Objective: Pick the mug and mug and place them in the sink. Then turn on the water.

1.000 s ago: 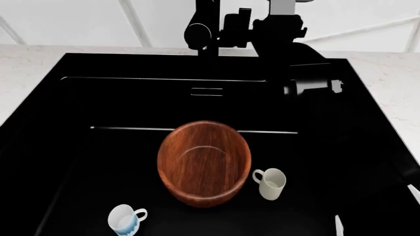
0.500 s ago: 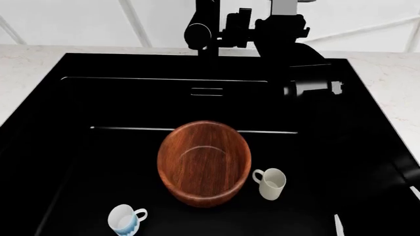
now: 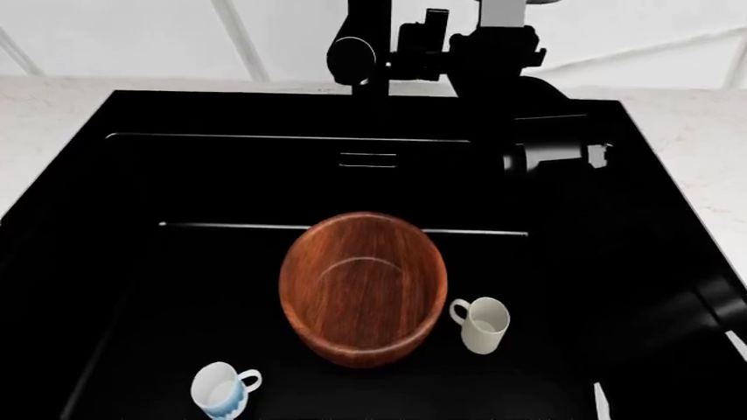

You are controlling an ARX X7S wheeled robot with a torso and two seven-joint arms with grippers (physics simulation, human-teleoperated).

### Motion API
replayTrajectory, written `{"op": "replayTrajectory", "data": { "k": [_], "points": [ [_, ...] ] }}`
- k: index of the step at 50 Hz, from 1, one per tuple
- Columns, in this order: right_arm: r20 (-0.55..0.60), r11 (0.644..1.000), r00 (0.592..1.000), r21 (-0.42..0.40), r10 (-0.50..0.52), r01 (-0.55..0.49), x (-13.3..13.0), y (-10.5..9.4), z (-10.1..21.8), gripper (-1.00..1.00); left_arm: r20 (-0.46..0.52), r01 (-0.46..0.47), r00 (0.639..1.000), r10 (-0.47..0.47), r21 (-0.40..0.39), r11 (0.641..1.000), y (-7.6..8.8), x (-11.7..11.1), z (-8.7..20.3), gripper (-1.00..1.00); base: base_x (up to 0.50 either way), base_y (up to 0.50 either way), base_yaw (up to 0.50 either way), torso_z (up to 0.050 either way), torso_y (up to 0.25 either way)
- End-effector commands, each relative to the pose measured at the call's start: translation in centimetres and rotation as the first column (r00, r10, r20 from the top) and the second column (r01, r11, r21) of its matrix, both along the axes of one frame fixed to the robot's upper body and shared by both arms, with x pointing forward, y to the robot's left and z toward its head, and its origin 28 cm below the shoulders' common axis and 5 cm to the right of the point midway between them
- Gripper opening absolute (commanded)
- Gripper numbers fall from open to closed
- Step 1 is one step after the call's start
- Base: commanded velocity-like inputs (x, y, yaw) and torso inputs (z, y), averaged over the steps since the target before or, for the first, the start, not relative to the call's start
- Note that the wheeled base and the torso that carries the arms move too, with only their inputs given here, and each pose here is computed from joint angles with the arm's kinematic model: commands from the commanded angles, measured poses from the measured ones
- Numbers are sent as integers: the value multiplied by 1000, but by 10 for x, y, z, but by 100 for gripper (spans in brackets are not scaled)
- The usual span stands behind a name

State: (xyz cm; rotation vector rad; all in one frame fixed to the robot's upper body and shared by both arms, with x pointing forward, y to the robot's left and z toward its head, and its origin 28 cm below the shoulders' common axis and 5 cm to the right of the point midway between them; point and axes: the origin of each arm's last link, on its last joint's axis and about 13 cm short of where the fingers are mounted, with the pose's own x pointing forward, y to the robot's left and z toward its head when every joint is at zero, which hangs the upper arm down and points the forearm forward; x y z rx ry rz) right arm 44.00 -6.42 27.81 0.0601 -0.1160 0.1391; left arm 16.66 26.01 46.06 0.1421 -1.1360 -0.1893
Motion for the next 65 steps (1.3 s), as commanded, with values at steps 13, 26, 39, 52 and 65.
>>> {"op": "replayTrajectory", "data": {
  "k": [13, 26, 39, 52, 65],
  "points": [
    [5, 1000, 1000, 3, 12, -12, 0, 1, 1, 100, 3, 9, 1000, -9, 2, 1000, -1, 1, -2, 100, 0, 0, 0, 0, -1],
    [7, 1000, 1000, -7, 26, -26, -1, 4, 3, 100, 14, -16, 1000, 15, 18, 1000, 0, 0, -2, 100, 0, 0, 0, 0, -15],
    [16, 1000, 1000, -11, 16, -16, 0, 3, 7, 100, 14, -1, 1000, 1, 2, 1000, -1, 0, -3, 100, 0, 0, 0, 0, -43],
    [6, 998, 998, -8, -58, 58, 0, -2, 3, 100, 17, -5, 1000, 5, 2, 1000, 1, -1, -4, 100, 0, 0, 0, 0, 0],
    [4, 997, 997, -2, -79, 79, 0, -4, 3, 100, 17, -8, 1000, 8, 6, 1000, 1, 0, -4, 100, 0, 0, 0, 0, 0]
  ]
}}
